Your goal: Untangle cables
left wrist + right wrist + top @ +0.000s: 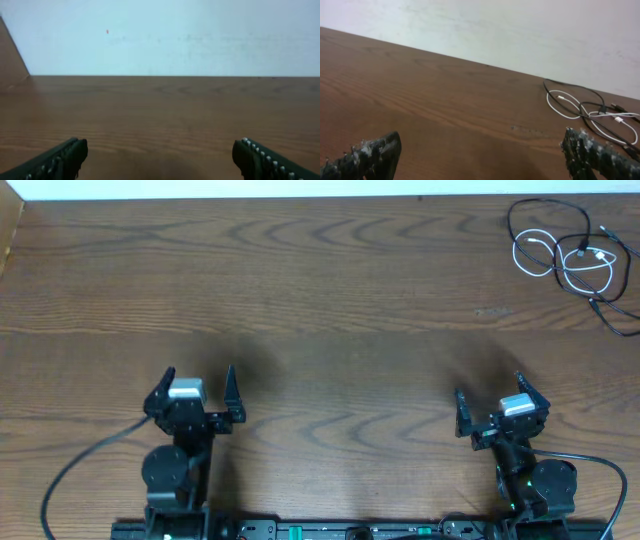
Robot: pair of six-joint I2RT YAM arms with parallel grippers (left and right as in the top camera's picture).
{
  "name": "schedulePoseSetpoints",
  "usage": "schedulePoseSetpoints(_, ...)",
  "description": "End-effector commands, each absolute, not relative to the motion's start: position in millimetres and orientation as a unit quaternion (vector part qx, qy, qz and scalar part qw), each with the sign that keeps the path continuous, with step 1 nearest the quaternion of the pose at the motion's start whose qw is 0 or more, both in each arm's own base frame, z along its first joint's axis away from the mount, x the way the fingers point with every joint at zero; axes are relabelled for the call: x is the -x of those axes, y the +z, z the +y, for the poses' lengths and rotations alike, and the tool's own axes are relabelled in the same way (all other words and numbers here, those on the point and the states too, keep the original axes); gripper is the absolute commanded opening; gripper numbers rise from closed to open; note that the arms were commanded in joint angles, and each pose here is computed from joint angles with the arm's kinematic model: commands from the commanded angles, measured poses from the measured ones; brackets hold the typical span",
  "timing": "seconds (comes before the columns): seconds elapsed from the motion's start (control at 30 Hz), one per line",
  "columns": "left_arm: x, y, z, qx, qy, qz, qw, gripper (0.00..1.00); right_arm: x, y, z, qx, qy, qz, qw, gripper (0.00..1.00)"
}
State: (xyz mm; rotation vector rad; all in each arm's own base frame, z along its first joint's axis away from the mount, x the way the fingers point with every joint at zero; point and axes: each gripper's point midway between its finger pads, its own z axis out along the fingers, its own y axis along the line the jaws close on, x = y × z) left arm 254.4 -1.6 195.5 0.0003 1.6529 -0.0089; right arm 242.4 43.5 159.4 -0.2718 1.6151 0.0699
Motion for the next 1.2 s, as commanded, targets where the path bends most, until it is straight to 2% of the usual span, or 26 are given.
schedulePoseSetpoints(0.0,-252.3,184.3,-1.3,-0.007,0.001,0.723,0.691,0.98,-242.1,158.5,43.9,0.121,0.031,0.720,0.682,0.99)
schedulePoseSetpoints(0.47,-243.5,133.0,7.3,0.001,0.027,0.764,0.644,0.98,-242.1,158.5,43.9,0.121,0.031,0.720,0.682,0.99)
schedulePoseSetpoints(1.17,-243.7,135.4,8.0,0.002,0.029,0.761,0.648,0.98,-242.1,158.5,43.9,0.121,0.031,0.720,0.682,0.99)
